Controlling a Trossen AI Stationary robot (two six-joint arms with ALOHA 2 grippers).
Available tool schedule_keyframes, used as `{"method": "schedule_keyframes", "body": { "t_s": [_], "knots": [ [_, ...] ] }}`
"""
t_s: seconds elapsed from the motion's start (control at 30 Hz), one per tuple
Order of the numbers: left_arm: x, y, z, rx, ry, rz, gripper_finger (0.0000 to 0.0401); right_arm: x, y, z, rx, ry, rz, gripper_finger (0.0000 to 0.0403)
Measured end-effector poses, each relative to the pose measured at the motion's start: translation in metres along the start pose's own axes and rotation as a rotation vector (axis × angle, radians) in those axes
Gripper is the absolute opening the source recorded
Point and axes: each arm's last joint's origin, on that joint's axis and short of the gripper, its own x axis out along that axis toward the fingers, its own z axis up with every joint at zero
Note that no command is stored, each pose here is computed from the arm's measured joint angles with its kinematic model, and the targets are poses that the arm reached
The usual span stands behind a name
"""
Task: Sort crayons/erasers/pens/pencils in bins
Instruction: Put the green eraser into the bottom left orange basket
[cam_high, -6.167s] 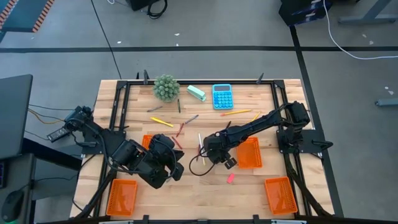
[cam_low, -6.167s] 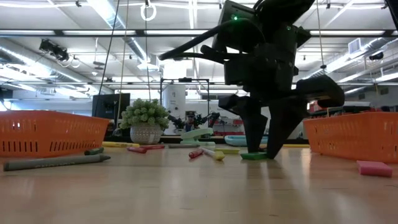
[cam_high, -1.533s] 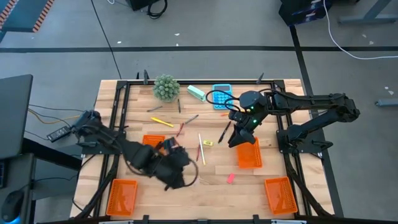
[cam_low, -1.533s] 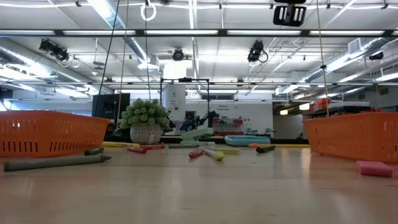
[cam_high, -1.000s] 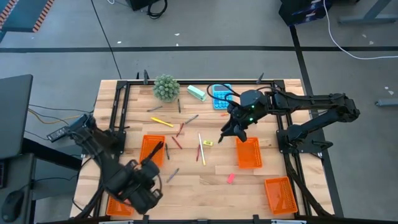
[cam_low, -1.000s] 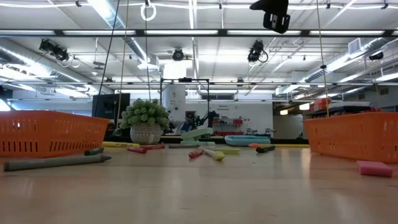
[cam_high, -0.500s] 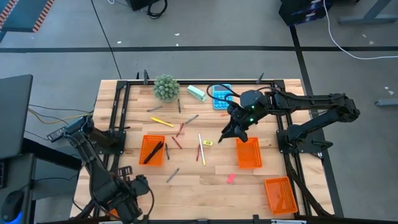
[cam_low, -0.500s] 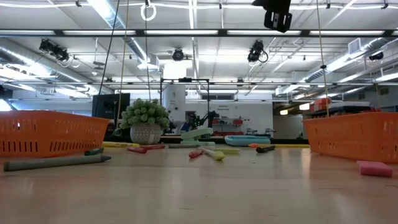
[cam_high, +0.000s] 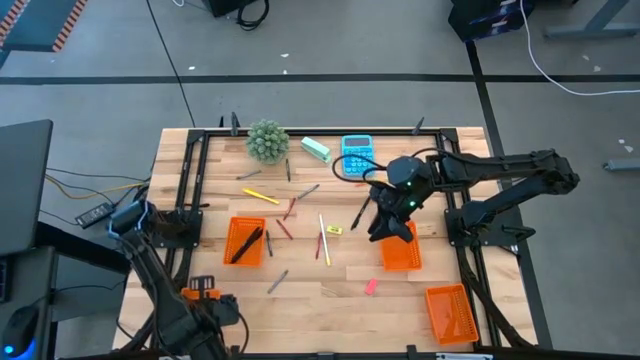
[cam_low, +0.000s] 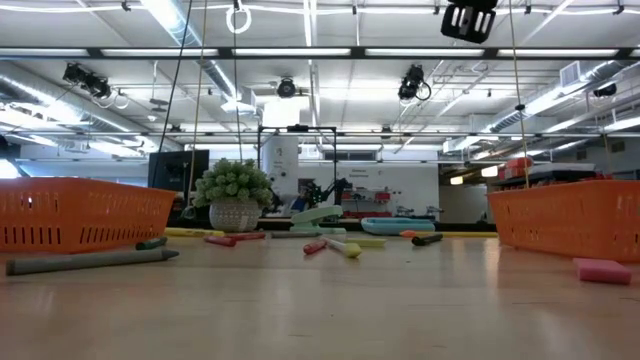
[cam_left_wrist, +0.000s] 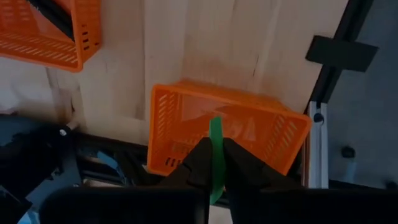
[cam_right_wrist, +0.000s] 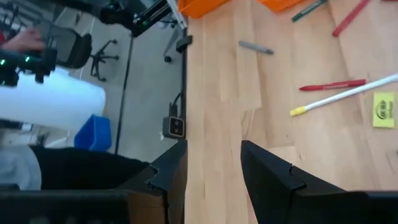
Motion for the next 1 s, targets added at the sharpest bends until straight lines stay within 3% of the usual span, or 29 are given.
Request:
{"method": "schedule_keyframes", "body": {
  "t_s": [0.3, 0.43, 0.53, 0.77, 1.0],
  "knots": [
    [0.002, -0.011, -0.014, 0.049, -0.013, -0.032, 0.0025, 0.008, 0.013, -0.008, -0.039, 0.002, -0.036, 0.0154],
    [0.015, -0.017, -0.021, 0.056, 0.007, -0.151, 0.0027, 0.009, 0.015, -0.01, -0.023, -0.011, -0.058, 0.0154],
    [0.024, -0.012, -0.026, 0.069, 0.047, -0.201, 0.0025, 0.01, 0.016, -0.01, -0.003, -0.021, -0.074, 0.0154],
    [0.035, 0.013, -0.038, 0.096, 0.027, -0.17, 0.0031, 0.01, 0.016, -0.01, 0.084, -0.028, -0.079, 0.0154],
    [0.062, 0.019, -0.045, 0.154, -0.013, -0.258, 0.0025, 0.011, 0.018, -0.012, 0.139, -0.032, -0.087, 0.0154]
  ]
}}
